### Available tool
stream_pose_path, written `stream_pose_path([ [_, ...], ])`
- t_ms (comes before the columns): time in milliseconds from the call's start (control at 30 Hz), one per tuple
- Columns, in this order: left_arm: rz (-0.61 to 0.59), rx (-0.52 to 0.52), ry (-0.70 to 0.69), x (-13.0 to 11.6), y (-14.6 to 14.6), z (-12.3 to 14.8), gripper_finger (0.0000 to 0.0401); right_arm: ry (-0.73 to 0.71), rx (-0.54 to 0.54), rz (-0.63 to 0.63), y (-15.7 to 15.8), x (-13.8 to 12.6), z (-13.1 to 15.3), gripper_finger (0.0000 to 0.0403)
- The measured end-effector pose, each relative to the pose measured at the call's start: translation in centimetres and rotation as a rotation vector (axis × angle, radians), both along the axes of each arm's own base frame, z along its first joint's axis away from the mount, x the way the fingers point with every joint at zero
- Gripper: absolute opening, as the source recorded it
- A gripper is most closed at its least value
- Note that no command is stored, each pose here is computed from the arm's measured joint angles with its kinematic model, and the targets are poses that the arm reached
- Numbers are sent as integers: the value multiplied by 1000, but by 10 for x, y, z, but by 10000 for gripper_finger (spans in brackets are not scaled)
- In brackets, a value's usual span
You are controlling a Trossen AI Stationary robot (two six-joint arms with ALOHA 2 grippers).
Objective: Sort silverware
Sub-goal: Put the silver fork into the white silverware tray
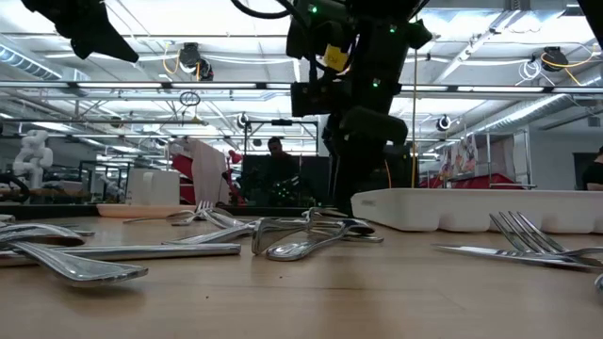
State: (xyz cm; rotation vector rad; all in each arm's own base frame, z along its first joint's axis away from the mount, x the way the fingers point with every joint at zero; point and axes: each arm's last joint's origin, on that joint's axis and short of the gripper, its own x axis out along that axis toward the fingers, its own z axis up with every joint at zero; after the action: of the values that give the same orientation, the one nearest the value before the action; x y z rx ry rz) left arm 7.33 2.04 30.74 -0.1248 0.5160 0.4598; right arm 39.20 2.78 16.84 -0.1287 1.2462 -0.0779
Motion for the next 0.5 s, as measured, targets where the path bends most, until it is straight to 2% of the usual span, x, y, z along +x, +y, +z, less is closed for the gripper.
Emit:
stream_pose_path([
  [367, 2, 2, 1, 0, 0, 0, 7, -33, 7, 2, -3, 3, 1, 162],
  [500, 5, 4, 2, 0, 0, 0, 7, -30, 50, 23, -1, 3, 1, 164],
])
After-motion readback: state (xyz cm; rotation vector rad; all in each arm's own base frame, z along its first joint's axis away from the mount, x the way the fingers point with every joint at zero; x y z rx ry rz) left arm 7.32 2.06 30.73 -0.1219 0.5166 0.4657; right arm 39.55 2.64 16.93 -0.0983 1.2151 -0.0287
